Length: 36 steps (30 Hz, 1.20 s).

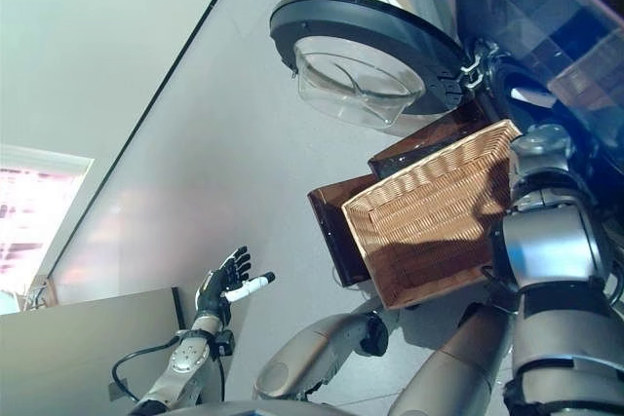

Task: Pick up the clothes and place them into the washing machine

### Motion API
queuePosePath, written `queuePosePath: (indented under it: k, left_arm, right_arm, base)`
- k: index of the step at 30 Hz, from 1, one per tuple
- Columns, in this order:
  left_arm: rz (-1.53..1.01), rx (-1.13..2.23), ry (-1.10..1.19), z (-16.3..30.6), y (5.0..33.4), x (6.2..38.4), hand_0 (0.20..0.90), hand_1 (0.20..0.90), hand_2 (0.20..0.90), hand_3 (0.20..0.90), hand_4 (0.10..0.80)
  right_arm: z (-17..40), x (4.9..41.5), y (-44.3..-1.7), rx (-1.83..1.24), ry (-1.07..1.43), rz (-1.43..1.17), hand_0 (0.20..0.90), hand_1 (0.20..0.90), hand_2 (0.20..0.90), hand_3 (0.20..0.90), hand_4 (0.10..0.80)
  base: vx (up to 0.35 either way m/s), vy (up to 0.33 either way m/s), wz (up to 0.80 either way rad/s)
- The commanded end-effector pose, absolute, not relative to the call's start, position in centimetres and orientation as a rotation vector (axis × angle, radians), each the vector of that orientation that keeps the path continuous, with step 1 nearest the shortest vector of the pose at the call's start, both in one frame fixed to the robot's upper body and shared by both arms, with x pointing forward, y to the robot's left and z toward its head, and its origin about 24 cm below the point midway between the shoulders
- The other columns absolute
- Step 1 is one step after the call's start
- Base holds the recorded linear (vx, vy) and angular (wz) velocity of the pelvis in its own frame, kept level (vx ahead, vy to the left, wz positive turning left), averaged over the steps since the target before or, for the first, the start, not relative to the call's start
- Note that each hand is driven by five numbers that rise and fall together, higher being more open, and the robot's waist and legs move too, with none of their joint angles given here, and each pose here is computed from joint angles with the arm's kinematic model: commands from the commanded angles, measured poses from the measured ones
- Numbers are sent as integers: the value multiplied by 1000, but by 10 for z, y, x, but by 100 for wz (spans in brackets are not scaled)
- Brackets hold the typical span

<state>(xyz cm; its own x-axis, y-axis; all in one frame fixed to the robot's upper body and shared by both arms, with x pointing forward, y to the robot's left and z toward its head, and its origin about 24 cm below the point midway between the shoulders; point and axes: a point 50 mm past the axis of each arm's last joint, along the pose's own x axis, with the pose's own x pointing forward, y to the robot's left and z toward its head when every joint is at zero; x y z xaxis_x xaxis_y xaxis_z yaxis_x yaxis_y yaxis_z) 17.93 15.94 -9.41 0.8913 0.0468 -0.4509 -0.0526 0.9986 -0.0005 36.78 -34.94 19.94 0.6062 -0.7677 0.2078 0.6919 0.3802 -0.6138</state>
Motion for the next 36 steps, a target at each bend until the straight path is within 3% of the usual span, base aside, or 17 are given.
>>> queuePosePath:
  k: [1,5,12,22,29,36]
  left_arm:
    - [197,50,407,-84,201,185,900,900,900,900,800]
    - [212,42,407,-84,201,190,900,900,900,900,800]
    - [219,64,458,-92,204,186,900,900,900,900,800]
    - [243,118,545,-103,213,186,900,900,900,900,800]
    - [223,206,617,-112,214,180,900,900,900,900,800]
    - [244,276,726,-127,221,162,900,900,900,900,800]
  right_arm:
    - [243,375,-342,-718,-44,-930,900,900,900,900,800]
    - [227,381,-333,-534,-46,-833,900,900,900,900,800]
    - [197,387,-318,-496,4,-714,900,900,900,900,800]
    - [114,393,-252,-218,114,-503,900,900,900,900,800]
    - [34,364,-215,-98,273,-403,900,900,900,900,800]
    - [-58,287,-198,-64,482,-333,900,900,900,900,800]
  base:
    - [0,0,0]
    - [0,0,0]
    - [-5,-10,-2]
    - [-1,-71,3]
    - [43,-70,8]
    - [94,-57,1]
